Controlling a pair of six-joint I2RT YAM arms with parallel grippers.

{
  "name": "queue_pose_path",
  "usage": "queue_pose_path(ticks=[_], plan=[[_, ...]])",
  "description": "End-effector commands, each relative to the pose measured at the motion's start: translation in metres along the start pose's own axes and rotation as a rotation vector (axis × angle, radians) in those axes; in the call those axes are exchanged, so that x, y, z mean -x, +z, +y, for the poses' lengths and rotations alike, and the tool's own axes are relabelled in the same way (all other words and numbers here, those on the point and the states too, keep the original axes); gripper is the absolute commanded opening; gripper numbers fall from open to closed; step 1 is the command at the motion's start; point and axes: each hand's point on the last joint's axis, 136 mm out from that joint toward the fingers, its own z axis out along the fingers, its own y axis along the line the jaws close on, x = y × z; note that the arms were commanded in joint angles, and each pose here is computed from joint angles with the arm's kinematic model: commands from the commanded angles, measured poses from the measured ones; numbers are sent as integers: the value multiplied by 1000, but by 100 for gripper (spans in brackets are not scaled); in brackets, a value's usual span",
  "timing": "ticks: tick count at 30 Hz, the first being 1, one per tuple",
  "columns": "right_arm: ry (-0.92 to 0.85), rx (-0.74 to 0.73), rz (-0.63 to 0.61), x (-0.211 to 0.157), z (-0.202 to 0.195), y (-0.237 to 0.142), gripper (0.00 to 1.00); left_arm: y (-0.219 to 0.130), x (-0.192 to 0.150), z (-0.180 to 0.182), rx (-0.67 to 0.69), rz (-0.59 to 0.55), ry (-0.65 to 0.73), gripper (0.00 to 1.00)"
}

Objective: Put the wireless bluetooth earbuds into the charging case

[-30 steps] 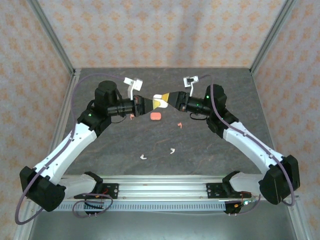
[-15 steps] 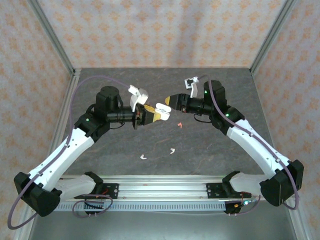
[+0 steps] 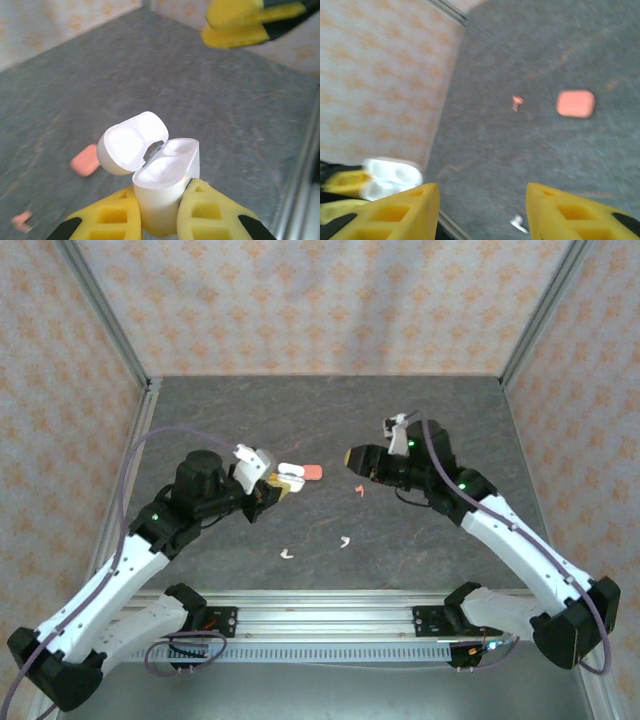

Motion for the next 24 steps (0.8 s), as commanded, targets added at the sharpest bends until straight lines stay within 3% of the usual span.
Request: queue_pose_path(ticks=[1, 6, 14, 19, 24], plan=[[-40, -223, 136, -44, -42, 32, 48, -26, -12, 30, 220, 7, 30, 0], [-182, -300, 358, -103, -41, 82, 39, -68, -16, 41, 364, -68, 32, 0], [-436, -410, 623, -186, -34, 145, 41, -121, -31, 46, 500, -147, -4, 0], [-554, -506, 696, -204, -36, 164, 50, -138, -39, 44, 523, -176, -26, 0], [-595, -577, 758, -213, -41, 175, 51, -144, -45, 44, 535, -178, -39, 0]])
